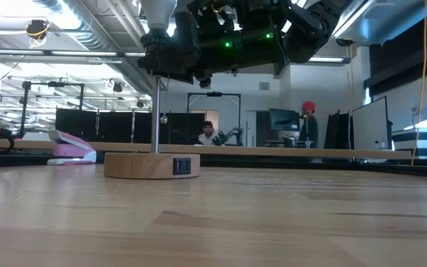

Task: Screw lightbulb
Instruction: Remove the lightbulb from the lamp

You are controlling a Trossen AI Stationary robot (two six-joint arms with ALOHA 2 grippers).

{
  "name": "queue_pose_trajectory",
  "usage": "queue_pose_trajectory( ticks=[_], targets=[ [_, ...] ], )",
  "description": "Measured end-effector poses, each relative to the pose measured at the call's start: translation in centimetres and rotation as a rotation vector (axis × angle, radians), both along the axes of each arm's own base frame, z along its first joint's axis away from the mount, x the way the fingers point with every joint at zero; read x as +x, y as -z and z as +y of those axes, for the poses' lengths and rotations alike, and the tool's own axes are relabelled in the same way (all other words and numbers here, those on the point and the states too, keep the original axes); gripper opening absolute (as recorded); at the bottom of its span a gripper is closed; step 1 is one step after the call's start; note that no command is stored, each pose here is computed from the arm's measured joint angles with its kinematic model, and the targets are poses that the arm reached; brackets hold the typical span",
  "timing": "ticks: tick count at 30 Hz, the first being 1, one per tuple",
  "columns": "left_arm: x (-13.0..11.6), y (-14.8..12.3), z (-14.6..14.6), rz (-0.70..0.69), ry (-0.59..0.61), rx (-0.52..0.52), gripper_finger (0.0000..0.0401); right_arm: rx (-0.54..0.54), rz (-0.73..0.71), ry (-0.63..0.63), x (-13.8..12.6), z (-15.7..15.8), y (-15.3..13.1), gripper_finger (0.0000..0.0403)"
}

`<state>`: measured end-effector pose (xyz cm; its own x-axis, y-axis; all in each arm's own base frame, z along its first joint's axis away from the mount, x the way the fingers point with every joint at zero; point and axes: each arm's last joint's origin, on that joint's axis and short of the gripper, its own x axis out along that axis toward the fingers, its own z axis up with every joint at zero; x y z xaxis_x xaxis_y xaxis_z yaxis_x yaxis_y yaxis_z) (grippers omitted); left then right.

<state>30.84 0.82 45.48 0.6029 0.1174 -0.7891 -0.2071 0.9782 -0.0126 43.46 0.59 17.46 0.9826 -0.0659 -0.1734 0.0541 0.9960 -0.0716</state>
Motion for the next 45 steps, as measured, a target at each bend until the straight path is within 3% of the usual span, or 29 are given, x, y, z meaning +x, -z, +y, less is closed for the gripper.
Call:
queue_pose_trajectory(
  ticks=[8,22,28,32,37,40,45],
  targets=[
    [-1.1,0.6,-0.1,0.163,0.231,0.189,0.0375,0.000,0.000,0.000,0.0,0.0,0.0,0.0151],
    [-0.6,3.7,-2.2,0.333,0.486,0.237,0.0375,0.000,0.010,-0.004,0.0,0.0,0.1,0.0151],
    [-0.3,4.9,-2.1,0.381,0.498,0.234,0.0374,0.001,0.010,-0.006,0.0,0.0,0.1,0.0151],
    [-0.3,5.1,-2.1,0.388,0.454,0.235,0.0352,0.000,0.009,-0.007,0.0,0.0,0.1,0.0151],
    [-0.2,5.0,-2.0,0.367,0.332,0.182,0.0276,-0.001,0.010,-0.008,0.0,0.0,0.1,0.0151],
    [-0.2,5.0,-2.0,0.353,0.209,0.120,0.0230,-0.001,0.010,-0.008,0.0,0.0,0.1,0.0151],
    [-0.1,5.1,-1.7,0.311,-0.106,-0.028,0.0227,0.003,0.010,0.000,0.0,0.0,0.1,0.0151]
  ],
)
